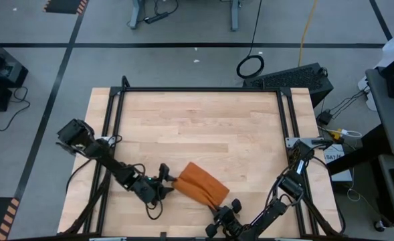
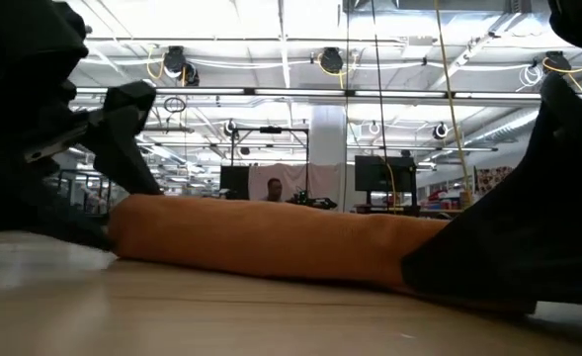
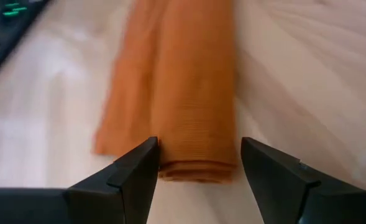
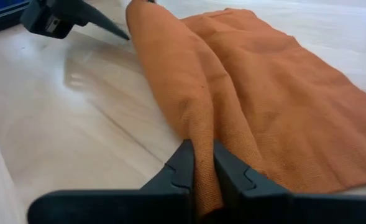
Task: Roll towel into tight, uniform cylinder
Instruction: Roll the brown towel
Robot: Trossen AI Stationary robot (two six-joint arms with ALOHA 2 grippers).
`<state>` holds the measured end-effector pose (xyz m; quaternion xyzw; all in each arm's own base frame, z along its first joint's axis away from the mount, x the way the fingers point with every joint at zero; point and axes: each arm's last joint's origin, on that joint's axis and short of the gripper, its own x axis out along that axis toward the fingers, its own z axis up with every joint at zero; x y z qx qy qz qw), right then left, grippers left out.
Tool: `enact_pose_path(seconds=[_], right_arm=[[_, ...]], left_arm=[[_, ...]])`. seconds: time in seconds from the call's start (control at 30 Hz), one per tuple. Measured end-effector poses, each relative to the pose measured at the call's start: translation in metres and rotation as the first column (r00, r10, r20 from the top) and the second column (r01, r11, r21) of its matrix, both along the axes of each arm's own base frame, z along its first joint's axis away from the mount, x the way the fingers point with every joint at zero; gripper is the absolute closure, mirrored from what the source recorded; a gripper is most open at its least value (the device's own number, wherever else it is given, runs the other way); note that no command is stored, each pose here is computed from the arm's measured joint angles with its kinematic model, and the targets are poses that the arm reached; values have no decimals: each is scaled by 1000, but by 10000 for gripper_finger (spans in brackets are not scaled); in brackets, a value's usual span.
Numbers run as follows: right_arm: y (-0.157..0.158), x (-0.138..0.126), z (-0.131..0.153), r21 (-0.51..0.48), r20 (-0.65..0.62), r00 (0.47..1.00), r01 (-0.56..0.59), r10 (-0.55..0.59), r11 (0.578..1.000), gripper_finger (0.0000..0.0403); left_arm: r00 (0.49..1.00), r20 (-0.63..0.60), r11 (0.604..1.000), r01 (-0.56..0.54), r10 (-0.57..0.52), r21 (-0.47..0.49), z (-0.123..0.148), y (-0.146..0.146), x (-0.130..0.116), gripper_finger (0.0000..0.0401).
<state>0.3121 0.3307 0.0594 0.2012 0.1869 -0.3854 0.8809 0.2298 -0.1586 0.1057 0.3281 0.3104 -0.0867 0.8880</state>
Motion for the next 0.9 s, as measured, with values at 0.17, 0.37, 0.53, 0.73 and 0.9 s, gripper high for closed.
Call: enact_pose_path(seconds=[0.17,0.37,0.53,0.73,0.9], right_arm=[[1,-1,5,12,-6,1000,-7,7,1000,380],[3,0,13,49,-41,999,-15,17,999,380],[3,-1,20,58,-77,996,-34,38,998,375],[1,1,53,108,-201,971,-108,128,988,329],[-11,-3,95,107,-322,925,-178,204,978,284]], left_arm=[[997,-55,998,48,-50,-49,-1,10,8,199],[995,-78,993,53,-62,-110,-1,21,16,319],[987,-112,968,90,-118,-234,0,22,19,386],[986,-152,953,13,-62,-302,4,23,16,387],[972,-235,895,-124,21,-429,12,25,10,390]])
